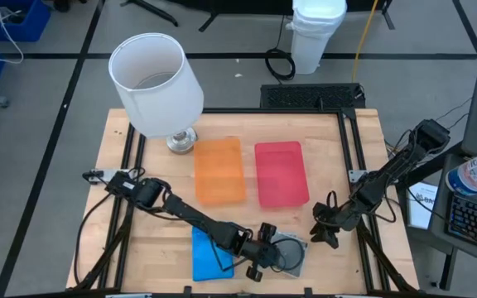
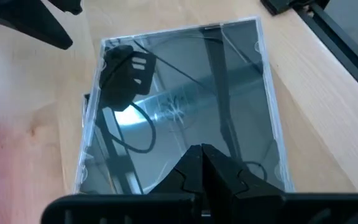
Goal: Pick & place jewel cases by type
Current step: Put the black CD case into the pink bin, then put the blue CD case into the orange bin
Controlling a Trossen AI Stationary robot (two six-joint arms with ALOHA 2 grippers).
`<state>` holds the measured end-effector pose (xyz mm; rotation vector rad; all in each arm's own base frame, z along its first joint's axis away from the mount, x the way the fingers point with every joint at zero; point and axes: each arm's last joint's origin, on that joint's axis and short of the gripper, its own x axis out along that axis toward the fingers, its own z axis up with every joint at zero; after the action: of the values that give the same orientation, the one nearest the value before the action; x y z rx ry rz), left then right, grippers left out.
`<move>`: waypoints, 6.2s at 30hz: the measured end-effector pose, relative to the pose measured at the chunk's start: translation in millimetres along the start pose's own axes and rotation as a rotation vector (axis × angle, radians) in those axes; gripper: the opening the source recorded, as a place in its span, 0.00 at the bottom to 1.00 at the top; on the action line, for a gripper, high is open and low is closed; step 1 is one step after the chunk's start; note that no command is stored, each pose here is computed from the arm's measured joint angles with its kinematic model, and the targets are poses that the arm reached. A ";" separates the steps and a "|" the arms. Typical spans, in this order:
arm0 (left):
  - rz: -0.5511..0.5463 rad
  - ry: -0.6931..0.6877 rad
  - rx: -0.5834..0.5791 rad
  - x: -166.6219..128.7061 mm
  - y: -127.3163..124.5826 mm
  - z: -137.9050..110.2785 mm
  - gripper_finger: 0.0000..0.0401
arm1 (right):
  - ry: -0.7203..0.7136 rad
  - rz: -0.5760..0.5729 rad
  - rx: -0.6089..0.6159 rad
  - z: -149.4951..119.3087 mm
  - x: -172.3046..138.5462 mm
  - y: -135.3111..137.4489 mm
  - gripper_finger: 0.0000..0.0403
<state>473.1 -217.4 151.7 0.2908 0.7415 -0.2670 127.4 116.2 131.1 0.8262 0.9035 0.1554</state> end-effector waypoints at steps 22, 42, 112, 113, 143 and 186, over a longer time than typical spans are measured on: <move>-0.003 -0.025 -0.014 16.6 2.0 -7.2 0.02 | -0.014 0.045 0.213 -8.5 37.5 0.7 0.43; -0.009 -0.022 -0.014 16.9 3.1 -7.6 0.03 | -0.002 0.092 0.137 -9.2 42.2 2.8 0.11; 0.085 0.136 0.099 -94.5 -48.2 19.7 0.19 | 0.276 -0.696 -0.679 233.4 -109.5 69.4 0.06; 0.085 0.138 0.100 -94.4 -48.0 19.6 0.19 | 0.269 -0.702 -0.666 237.6 -108.7 65.6 0.06; 0.083 0.151 0.149 -94.7 -47.9 18.4 0.19 | 0.308 -0.500 -0.290 216.8 -71.7 -39.0 0.07; 0.096 0.159 0.120 -92.4 -38.3 18.5 0.19 | 0.108 -0.618 -0.528 214.1 -147.3 91.5 0.05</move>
<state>406.3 -246.9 222.5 0.4641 0.8672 -0.1990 213.7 -8.7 361.0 0.0307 1.1159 -0.1036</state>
